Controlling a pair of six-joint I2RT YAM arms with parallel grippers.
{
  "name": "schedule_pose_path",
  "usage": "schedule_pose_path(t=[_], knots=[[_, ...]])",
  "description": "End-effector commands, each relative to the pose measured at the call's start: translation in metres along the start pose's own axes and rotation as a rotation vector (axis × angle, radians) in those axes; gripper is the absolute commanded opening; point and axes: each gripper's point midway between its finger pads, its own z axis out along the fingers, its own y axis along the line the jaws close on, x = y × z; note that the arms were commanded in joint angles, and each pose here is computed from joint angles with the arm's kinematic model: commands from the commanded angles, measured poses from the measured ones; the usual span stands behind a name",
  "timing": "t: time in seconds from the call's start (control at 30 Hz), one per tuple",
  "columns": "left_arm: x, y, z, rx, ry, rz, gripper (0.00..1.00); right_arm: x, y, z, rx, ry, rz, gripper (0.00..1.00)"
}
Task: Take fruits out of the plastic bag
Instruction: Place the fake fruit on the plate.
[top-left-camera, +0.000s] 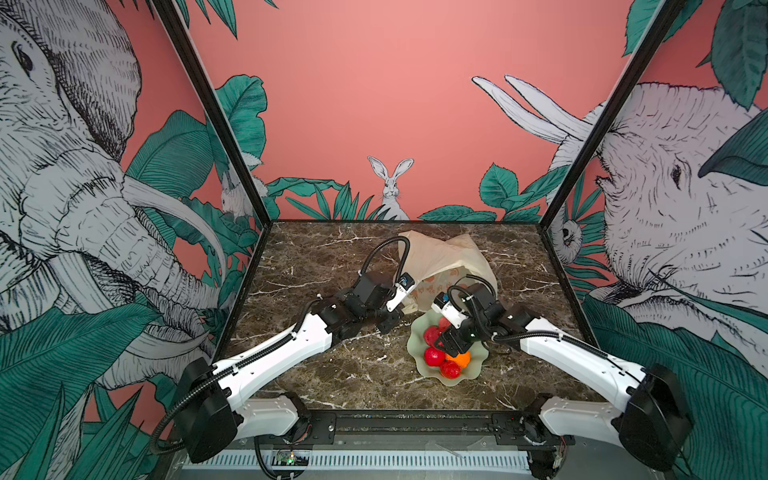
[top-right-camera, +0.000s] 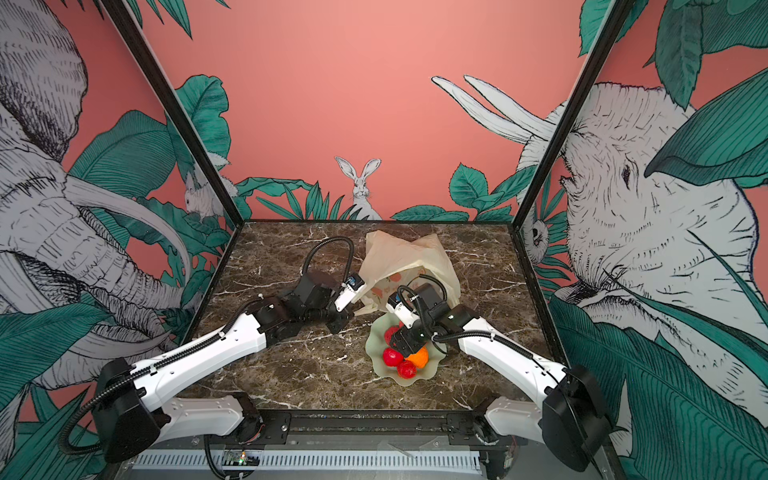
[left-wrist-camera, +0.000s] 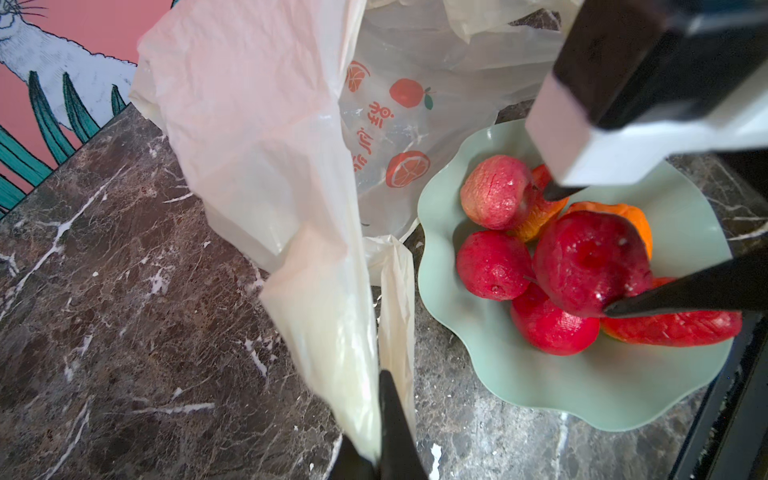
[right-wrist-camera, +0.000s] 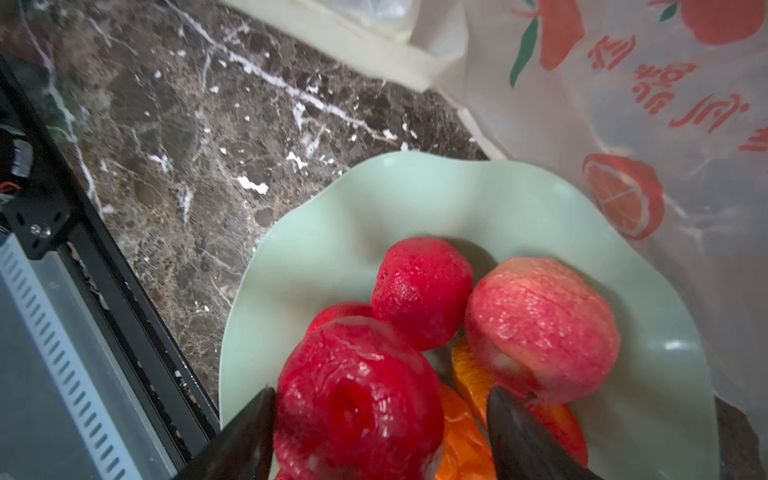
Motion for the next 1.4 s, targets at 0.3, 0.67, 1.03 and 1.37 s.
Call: schedule_pose_path(t=[0.3, 0.67, 1.03, 1.37], knots=[[-0.005, -0.001, -0.001, 0.011, -0.011, 0.001, 0.00, 0.013, 0.012, -0.004, 0.019, 0.054, -0.056, 0.85], [-0.003, -0.005, 0.003, 0.033, -0.018, -0.009, 0.00, 0.029, 0.029, 0.008, -0.007, 0.141, -0.084, 0.85], [-0.008, -0.005, 0.000, 0.032, -0.045, -0.005, 0.00, -0.004, 0.029, -0.014, 0.041, 0.029, -0.096, 0.92], [-0.009, -0.009, -0.002, 0.055, -0.068, 0.010, 0.00, -0.058, -0.011, -0.049, 0.297, -0.273, -0.040, 0.68]])
